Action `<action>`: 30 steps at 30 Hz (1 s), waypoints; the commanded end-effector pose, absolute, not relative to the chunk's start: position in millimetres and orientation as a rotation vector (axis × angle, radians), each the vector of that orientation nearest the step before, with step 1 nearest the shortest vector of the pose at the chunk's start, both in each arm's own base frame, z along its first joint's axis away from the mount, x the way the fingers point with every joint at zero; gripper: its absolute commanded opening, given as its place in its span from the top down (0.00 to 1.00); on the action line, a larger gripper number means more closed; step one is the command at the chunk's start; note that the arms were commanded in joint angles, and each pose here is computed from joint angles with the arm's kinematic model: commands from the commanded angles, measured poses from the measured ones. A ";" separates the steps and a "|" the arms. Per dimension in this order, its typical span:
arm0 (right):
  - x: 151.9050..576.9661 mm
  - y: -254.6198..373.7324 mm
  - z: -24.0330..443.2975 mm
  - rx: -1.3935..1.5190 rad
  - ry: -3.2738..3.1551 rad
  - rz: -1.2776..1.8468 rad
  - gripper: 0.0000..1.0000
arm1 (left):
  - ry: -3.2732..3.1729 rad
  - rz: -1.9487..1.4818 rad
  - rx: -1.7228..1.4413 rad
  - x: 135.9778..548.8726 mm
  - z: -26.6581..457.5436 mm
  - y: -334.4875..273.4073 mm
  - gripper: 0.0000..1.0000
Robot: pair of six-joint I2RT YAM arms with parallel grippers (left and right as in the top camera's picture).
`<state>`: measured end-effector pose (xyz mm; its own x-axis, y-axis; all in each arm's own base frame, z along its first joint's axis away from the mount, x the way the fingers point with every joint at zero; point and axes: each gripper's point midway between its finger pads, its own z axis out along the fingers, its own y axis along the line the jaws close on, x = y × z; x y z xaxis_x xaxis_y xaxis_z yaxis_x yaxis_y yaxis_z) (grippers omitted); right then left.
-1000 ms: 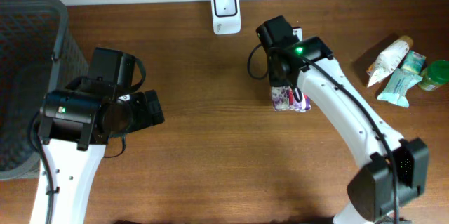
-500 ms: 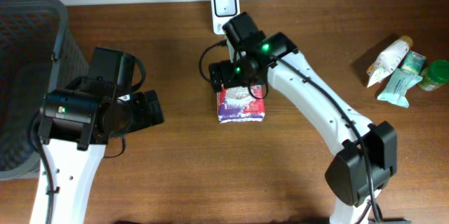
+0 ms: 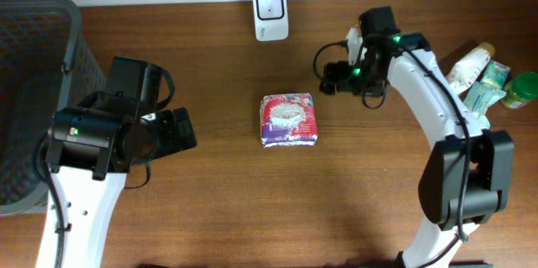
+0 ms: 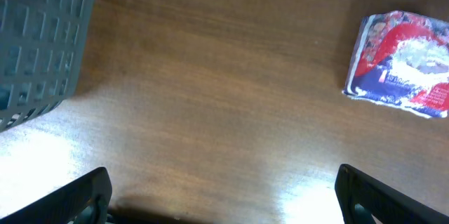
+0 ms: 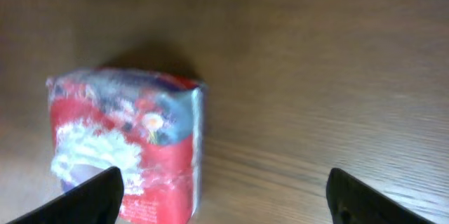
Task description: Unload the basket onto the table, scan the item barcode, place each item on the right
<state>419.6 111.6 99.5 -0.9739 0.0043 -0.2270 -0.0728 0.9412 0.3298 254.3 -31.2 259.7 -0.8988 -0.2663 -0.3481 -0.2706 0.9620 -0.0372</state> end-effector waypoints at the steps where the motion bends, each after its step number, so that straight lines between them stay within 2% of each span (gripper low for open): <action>1: 400.6 157.1 86.2 -0.139 2.800 0.928 0.17 | 2.742 0.018 -0.399 254.9 262.2 -30.9 0.01; 4: 381.0 164.1 54.7 -0.106 2.801 1.036 0.17 | 2.742 0.018 -0.400 254.9 262.2 -30.9 0.01; 7: 368.2 166.6 43.2 -0.102 2.814 1.081 0.17 | 2.742 0.018 -0.400 254.9 262.2 -30.9 0.01; 9: 368.0 169.9 40.9 -0.072 2.814 1.089 0.23 | 2.742 0.018 -0.400 254.9 262.2 -30.9 0.01; 12: 369.5 181.9 42.1 -0.089 2.800 1.092 0.24 | 2.742 0.018 -0.400 254.9 262.2 -30.9 0.01; 14: 369.3 189.5 43.1 -0.095 2.795 1.099 0.32 | 2.742 0.018 -0.400 254.9 262.2 -30.9 0.01; 16: 367.2 193.4 42.2 -0.112 2.801 1.090 0.34 | 2.742 0.018 -0.399 254.9 262.2 -30.9 0.01; 17: 366.2 195.3 40.2 -0.123 2.809 1.065 0.39 | 2.742 0.018 -0.400 254.9 262.2 -30.9 0.01; 18: 364.8 197.9 39.6 -0.135 2.813 1.058 0.49 | 2.743 0.018 -0.399 254.8 262.2 -30.8 0.01; 19: 363.2 201.4 39.7 -0.149 2.814 1.060 0.67 | 2.742 0.018 -0.400 254.9 262.2 -30.9 0.01; 21: 365.0 207.0 42.4 -0.082 2.815 1.090 0.96 | 2.742 0.018 -0.400 254.9 262.2 -30.9 0.01; 23: 376.2 226.0 70.4 -0.072 2.719 1.282 0.96 | 2.742 0.018 -0.400 254.9 262.2 -30.9 0.01; 26: 384.0 251.1 129.5 0.202 2.687 1.658 0.96 | 2.742 0.018 -0.400 254.9 262.2 -30.9 0.01; 30: 369.6 265.8 177.7 0.510 2.719 2.092 0.96 | 2.742 0.018 -0.400 254.9 262.2 -30.9 0.01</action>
<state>383.8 254.2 141.5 -0.9647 0.1227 0.2328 0.2623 0.3765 0.8885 254.5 -31.2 259.8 -0.8985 -0.2663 -0.3491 -0.2705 0.9620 -0.0377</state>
